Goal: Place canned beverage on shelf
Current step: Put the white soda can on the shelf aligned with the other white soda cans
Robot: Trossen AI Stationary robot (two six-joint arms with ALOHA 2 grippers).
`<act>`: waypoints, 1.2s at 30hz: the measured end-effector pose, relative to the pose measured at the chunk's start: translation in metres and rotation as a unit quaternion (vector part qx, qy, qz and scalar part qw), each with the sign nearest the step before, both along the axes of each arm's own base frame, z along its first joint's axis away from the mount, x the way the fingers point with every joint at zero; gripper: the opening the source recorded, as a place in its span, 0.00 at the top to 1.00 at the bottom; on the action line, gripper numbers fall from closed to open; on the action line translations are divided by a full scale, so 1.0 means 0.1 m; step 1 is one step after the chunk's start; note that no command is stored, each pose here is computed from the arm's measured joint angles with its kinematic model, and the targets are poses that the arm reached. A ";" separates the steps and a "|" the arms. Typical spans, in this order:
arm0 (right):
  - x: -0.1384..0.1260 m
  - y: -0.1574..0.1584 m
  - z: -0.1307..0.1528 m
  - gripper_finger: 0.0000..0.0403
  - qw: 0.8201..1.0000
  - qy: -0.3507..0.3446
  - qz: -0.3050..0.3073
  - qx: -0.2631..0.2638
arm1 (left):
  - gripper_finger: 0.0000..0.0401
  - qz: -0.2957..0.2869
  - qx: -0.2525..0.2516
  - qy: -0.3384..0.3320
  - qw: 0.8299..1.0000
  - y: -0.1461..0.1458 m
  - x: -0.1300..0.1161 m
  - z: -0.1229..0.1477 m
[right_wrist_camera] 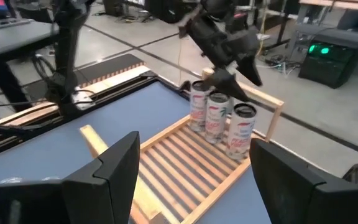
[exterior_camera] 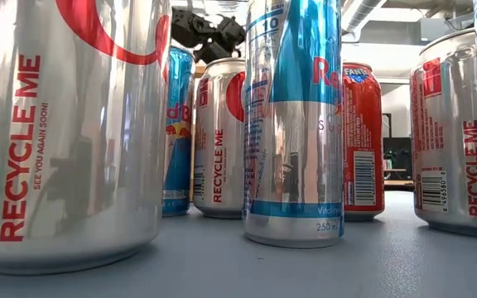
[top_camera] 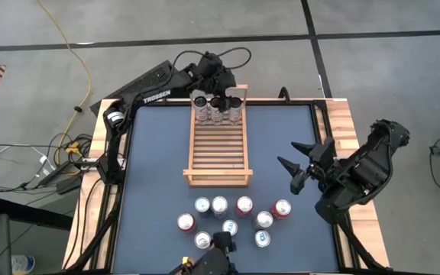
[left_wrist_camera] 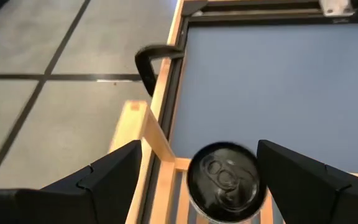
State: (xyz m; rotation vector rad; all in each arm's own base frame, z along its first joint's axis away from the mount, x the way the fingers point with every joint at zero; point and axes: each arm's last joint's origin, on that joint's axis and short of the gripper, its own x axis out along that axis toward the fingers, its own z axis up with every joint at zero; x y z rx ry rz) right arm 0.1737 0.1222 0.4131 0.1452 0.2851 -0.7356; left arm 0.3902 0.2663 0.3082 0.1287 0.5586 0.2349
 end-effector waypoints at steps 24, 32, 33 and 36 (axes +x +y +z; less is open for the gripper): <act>0.92 -1.98 -1.29 0.94 0.972 0.142 -0.164 0.091 | 0.24 -0.118 0.049 -0.207 0.970 -2.13 -2.15 2.45; 1.05 -2.34 -1.45 0.99 0.974 0.121 -0.157 0.109 | 0.24 -0.108 0.033 -0.207 0.972 -2.44 -2.48 2.49; 1.10 -2.37 -1.49 1.00 0.976 0.120 -0.146 0.111 | 0.24 -0.110 0.027 -0.203 0.973 -2.46 -2.49 2.48; 1.20 -2.43 -1.63 1.00 0.975 0.127 -0.142 0.116 | 0.24 -0.120 0.018 -0.186 0.975 -2.51 -2.47 2.45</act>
